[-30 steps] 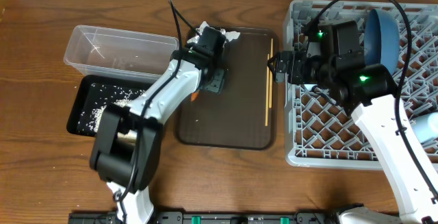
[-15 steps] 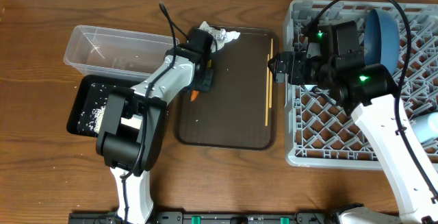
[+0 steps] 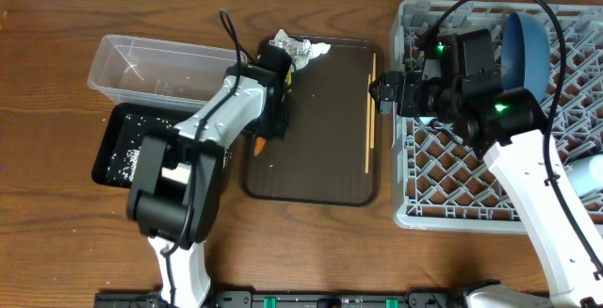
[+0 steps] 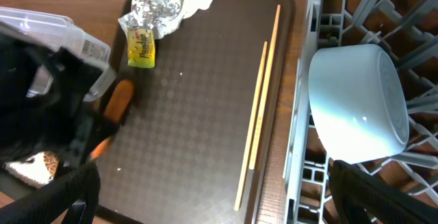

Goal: Sort waste into correct bins and load items into the dishwasher rack
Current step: 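Grasp carrot with left gripper and drop it on black tray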

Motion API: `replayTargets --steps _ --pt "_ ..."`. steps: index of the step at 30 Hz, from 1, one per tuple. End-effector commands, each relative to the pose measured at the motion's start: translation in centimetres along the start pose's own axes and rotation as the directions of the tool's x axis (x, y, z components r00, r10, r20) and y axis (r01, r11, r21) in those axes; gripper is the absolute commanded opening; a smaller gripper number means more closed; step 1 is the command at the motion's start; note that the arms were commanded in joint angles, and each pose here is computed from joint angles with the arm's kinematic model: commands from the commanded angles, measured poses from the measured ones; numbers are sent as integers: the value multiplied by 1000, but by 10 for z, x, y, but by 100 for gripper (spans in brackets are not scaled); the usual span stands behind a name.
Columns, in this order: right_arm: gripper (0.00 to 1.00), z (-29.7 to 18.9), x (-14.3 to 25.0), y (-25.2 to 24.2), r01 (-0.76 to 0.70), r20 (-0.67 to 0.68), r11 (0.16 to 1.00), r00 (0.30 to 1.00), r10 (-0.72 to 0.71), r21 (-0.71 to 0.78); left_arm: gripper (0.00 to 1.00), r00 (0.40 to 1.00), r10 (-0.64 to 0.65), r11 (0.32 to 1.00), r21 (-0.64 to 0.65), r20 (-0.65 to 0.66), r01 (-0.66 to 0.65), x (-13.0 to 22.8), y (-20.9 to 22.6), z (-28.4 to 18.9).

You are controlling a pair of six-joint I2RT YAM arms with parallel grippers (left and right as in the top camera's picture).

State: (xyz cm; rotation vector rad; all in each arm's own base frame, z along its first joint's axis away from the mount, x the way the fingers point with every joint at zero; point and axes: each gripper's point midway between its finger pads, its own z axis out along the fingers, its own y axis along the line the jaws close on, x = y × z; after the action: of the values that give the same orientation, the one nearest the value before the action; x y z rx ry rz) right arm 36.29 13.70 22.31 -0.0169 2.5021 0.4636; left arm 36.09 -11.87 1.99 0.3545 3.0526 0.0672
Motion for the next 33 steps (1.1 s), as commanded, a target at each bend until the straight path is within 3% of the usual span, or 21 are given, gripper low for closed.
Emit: replayTargets --steps 1,7,10,17,25,27,29,33 --pt "99 2 -1 -2 -16 0 1000 1000 16 9 6 997 -7 1000 11 80 6 -2 3 -51" --pt "99 2 -4 -2 -14 13 1000 1000 14 13 6 995 -80 997 5 57 80 37 21 -102" --pt "99 2 -4 -2 -14 13 1000 1000 14 13 6 982 -185 980 -62 32 187 55 48 -113" --pt "99 2 -4 -2 -15 12 1000 1000 14 12 6 834 -549 830 -144 -46 539 91 102 -96" --pt "99 2 -5 -2 -14 14 1000 1000 14 11 8 776 -631 770 -139 -17 623 94 123 -70" --pt "99 2 -4 -2 -15 11 1000 1000 15 12 26 770 -639 763 -137 -11 631 94 122 -67" --pt "99 2 -3 -3 -16 6 1000 1000 16 15 38 768 -641 762 -137 -12 633 94 122 -66" --pt "99 2 -2 -3 -16 2 1000 1000 16 16 45 772 -636 765 -133 -5 630 92 123 -66"
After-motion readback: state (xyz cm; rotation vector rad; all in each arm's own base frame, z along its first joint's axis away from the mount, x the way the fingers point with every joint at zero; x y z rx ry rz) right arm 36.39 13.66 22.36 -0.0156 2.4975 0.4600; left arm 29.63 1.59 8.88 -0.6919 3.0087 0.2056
